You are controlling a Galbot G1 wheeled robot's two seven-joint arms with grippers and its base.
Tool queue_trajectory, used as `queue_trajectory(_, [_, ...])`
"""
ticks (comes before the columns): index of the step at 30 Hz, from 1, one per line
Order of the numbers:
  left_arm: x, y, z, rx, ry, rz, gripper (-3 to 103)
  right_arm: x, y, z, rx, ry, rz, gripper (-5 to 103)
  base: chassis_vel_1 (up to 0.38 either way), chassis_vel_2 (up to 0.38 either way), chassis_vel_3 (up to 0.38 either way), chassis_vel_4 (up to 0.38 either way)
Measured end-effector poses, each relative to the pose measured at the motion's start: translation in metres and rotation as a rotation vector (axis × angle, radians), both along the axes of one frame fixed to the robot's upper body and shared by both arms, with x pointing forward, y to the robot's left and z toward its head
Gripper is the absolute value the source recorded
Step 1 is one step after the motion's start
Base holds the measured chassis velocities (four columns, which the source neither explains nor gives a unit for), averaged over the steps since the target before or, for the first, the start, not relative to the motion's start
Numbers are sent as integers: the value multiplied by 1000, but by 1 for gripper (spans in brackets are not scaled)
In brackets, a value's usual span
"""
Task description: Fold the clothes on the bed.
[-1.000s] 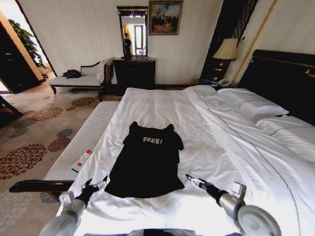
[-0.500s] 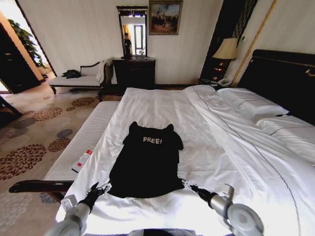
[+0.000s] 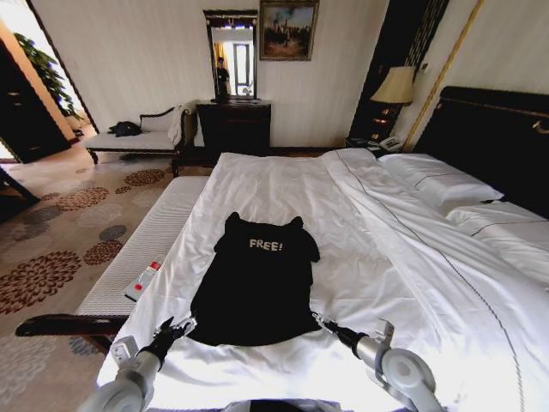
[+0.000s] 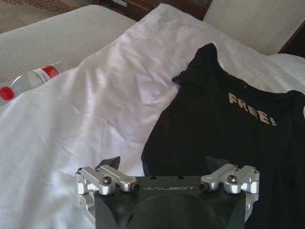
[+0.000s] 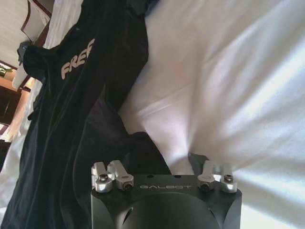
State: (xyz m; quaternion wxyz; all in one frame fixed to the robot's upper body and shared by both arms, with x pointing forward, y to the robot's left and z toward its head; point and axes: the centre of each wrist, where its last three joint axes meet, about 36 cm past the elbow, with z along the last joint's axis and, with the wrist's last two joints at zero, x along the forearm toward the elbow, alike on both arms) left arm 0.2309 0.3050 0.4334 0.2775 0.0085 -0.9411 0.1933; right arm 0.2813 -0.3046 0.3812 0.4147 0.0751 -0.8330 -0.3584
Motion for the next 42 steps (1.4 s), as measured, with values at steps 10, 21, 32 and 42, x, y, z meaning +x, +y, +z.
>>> queue_trajectory(10, [2, 3, -2, -3, 10, 13, 100, -2, 2, -4, -6, 7, -4, 37, 0, 0, 0, 0])
queue_trajectory(21, [-4, 4, -4, -8, 71, 27, 98, -5, 6, -3, -27, -1, -4, 1, 0, 0, 0, 0])
queue_trajectory(32, [-15, 14, -7, -5, 117, 32, 76, -5, 6, -4, -41, -1, -7, 1, 0, 0, 0, 0])
queue_trajectory(42, [5, 6, -25, -7, 184, 2, 63, -3, 3, -1, -62, -6, -7, 1, 0, 0, 0, 0])
